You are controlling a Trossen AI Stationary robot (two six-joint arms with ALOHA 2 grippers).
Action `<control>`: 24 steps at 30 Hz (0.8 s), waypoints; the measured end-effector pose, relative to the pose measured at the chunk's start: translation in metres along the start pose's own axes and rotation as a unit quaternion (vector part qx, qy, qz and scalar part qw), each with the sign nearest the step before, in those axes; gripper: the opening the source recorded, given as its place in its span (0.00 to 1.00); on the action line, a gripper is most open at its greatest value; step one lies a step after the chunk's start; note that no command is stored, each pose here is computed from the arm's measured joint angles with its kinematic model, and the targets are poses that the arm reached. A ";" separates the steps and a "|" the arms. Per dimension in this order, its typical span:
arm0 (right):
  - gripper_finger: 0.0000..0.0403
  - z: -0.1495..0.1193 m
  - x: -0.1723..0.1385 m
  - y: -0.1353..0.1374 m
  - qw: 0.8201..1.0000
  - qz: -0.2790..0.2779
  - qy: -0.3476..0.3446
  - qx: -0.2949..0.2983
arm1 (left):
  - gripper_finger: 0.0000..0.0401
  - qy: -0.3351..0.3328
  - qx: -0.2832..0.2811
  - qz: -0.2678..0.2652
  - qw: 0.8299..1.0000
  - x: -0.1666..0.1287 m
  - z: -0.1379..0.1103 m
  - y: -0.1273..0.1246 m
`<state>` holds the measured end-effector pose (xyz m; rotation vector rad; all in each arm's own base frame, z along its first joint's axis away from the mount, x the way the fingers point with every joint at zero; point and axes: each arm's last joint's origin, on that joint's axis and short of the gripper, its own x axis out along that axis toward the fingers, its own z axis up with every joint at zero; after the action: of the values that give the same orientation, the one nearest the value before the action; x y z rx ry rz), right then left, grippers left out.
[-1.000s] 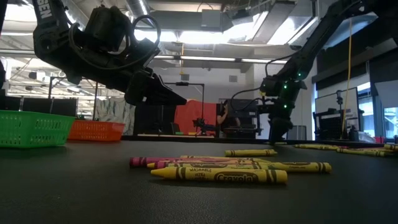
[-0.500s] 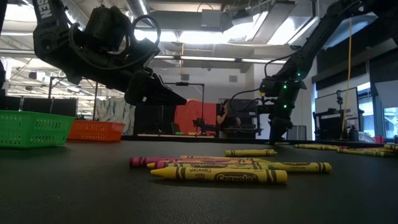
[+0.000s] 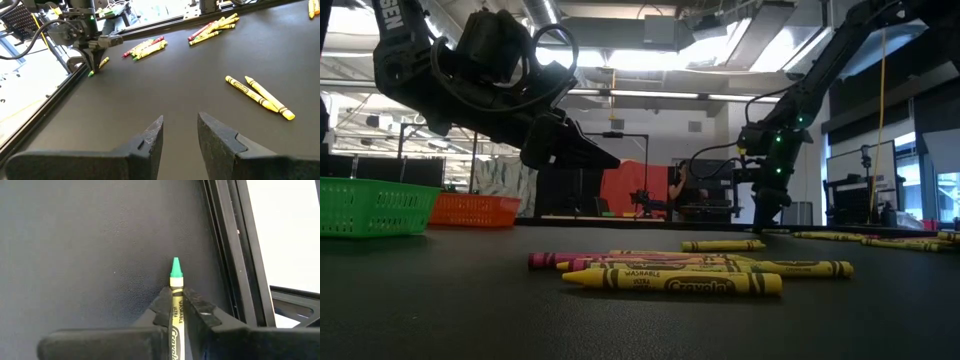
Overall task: Sort crayons
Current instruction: Put the green crayon into the orange bin
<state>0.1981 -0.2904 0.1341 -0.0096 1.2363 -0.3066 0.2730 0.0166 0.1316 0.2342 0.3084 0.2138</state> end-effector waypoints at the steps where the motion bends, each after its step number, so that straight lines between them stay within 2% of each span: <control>1: 0.08 0.000 0.000 0.000 1.000 0.000 0.000 0.000 | 0.26 0.000 0.000 0.000 1.000 0.000 0.000 0.000; 8: 0.02 0.003 -0.005 -0.001 1.000 0.007 -0.014 0.012 | 0.26 -0.003 -0.001 0.010 1.000 0.000 0.001 0.001; 15: 0.02 0.025 -0.033 0.005 0.996 0.014 -0.089 0.010 | 0.31 -0.018 -0.002 0.022 1.000 0.006 0.011 0.004; 20: 0.02 0.045 -0.045 0.019 0.987 0.040 -0.154 0.007 | 0.38 -0.023 -0.006 0.065 0.998 0.010 0.020 0.007; 24: 0.01 0.063 -0.045 0.034 0.978 0.064 -0.200 -0.008 | 0.39 -0.019 -0.011 0.114 0.993 0.011 0.023 0.010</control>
<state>0.2512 -0.2566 0.1910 -0.0057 0.8349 -0.1704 0.2895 0.0244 0.1528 0.2520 0.2417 0.4380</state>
